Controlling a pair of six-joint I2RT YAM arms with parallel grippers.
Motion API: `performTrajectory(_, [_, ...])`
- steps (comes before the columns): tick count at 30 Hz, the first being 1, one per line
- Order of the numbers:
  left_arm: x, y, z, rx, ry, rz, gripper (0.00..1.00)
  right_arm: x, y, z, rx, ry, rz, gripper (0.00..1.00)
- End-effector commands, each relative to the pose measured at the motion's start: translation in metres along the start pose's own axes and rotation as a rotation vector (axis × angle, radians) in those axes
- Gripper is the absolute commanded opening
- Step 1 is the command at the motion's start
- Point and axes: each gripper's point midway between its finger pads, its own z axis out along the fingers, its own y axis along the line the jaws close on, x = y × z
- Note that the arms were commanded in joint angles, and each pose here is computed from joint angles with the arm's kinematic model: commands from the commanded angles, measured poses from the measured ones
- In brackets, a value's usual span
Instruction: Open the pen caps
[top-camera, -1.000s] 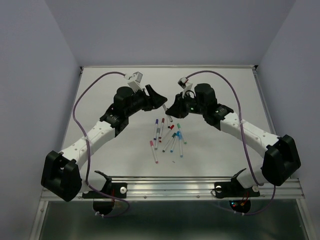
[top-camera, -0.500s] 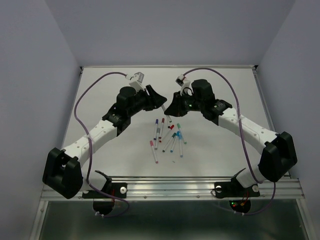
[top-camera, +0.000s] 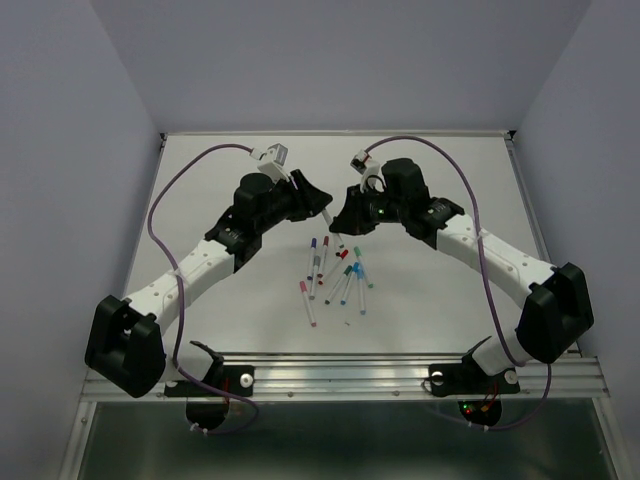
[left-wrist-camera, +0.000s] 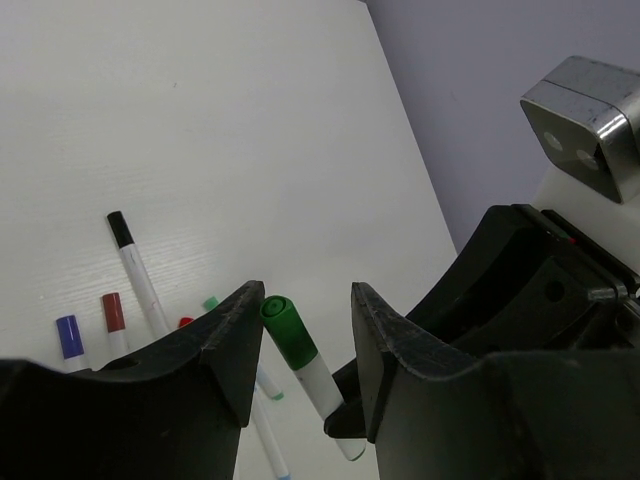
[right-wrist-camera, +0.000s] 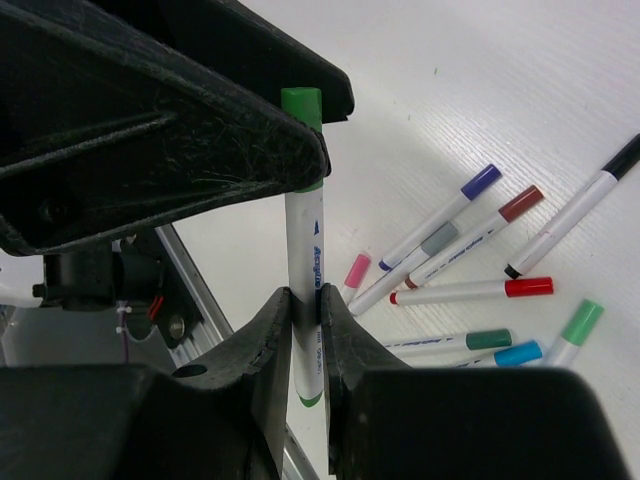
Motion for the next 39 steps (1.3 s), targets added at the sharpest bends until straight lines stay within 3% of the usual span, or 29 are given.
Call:
performTrajectory(1, [-0.019,-0.026,-0.002,0.068,-0.048,0.036,0.5,-0.026,0.014,-0.005,-0.017,-0.062,-0.03,0.01])
performTrajectory(7, [-0.02,-0.029,-0.003,0.077,-0.052,0.033,0.47,-0.028,0.014,-0.005,-0.015,-0.068,-0.036,0.01])
performTrajectory(14, [-0.023,-0.031,-0.003,0.081,-0.063,0.024,0.26,-0.024,0.014,-0.002,-0.03,-0.051,-0.039,0.01])
performTrajectory(16, [-0.021,-0.028,-0.002,0.075,-0.06,0.026,0.15,-0.025,0.015,-0.002,-0.035,-0.051,-0.044,0.01])
performTrajectory(17, [-0.021,-0.028,-0.002,0.074,-0.058,0.026,0.01,-0.025,0.015,-0.003,-0.038,-0.051,-0.053,0.01])
performTrajectory(21, [-0.022,-0.021,-0.001,0.044,-0.078,0.011,0.0,-0.023,0.02,-0.004,-0.072,-0.049,-0.089,0.01])
performTrajectory(26, [-0.038,-0.008,0.002,-0.024,-0.174,-0.072,0.0,-0.002,0.043,-0.012,-0.252,-0.036,-0.174,0.01])
performTrajectory(32, [-0.108,0.003,-0.005,-0.145,-0.418,-0.155,0.0,0.053,0.056,-0.016,-0.347,0.003,-0.271,0.01])
performTrajectory(39, [-0.161,0.023,-0.011,-0.211,-0.545,-0.229,0.0,0.124,0.087,-0.012,-0.422,0.14,-0.206,0.01])
